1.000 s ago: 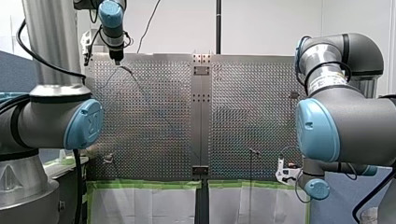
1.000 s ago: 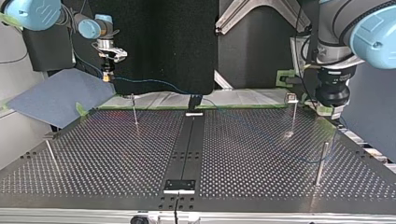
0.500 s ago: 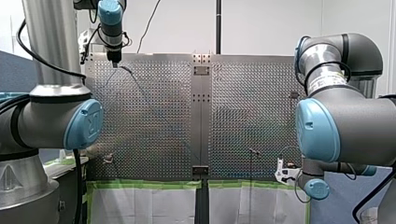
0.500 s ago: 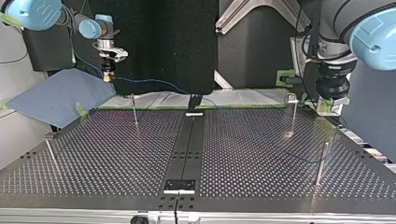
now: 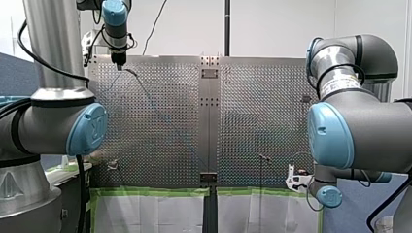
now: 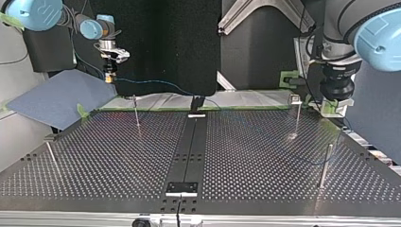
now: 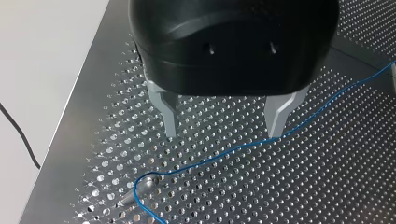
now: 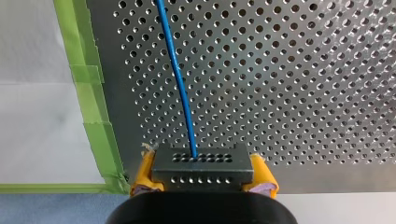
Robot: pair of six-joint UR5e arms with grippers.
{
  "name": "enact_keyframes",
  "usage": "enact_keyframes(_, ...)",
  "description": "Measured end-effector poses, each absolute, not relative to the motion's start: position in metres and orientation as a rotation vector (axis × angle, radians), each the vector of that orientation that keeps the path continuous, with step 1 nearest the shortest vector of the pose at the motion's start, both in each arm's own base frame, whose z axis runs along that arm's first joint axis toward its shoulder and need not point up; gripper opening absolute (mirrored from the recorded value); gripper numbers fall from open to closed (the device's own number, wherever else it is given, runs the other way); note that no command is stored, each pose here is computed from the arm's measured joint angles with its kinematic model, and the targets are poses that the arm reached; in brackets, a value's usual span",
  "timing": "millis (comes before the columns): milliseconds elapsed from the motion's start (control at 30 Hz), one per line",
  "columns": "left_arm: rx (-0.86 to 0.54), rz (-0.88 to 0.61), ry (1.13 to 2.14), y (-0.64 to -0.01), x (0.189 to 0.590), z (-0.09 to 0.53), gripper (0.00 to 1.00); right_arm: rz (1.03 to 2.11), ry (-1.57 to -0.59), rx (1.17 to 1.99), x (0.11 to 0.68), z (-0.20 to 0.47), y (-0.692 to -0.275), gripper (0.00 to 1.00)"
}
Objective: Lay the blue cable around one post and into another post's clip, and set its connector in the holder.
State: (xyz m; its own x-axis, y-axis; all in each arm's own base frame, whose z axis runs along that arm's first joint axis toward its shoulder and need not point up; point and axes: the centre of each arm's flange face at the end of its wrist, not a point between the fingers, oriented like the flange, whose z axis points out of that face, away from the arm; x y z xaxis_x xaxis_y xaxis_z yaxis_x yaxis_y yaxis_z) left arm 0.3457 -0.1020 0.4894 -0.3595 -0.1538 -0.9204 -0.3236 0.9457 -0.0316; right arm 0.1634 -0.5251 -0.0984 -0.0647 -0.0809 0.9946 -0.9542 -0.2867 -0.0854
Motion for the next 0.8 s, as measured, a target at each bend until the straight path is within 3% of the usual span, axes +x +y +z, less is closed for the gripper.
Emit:
enact_keyframes(433, -0.355, 0.187, 1.933, -0.1, 0.348, 0.49, 0.91, 1.449, -1.165, 1.442, 0.163, -0.098, -0.525, 0.0)
enact_keyframes(800, -0.471, 0.173, 1.874, -0.079, 0.376, 0.479, 0.91, 1.45, -1.165, 1.445, 0.164, -0.098, -0.525, 0.0)
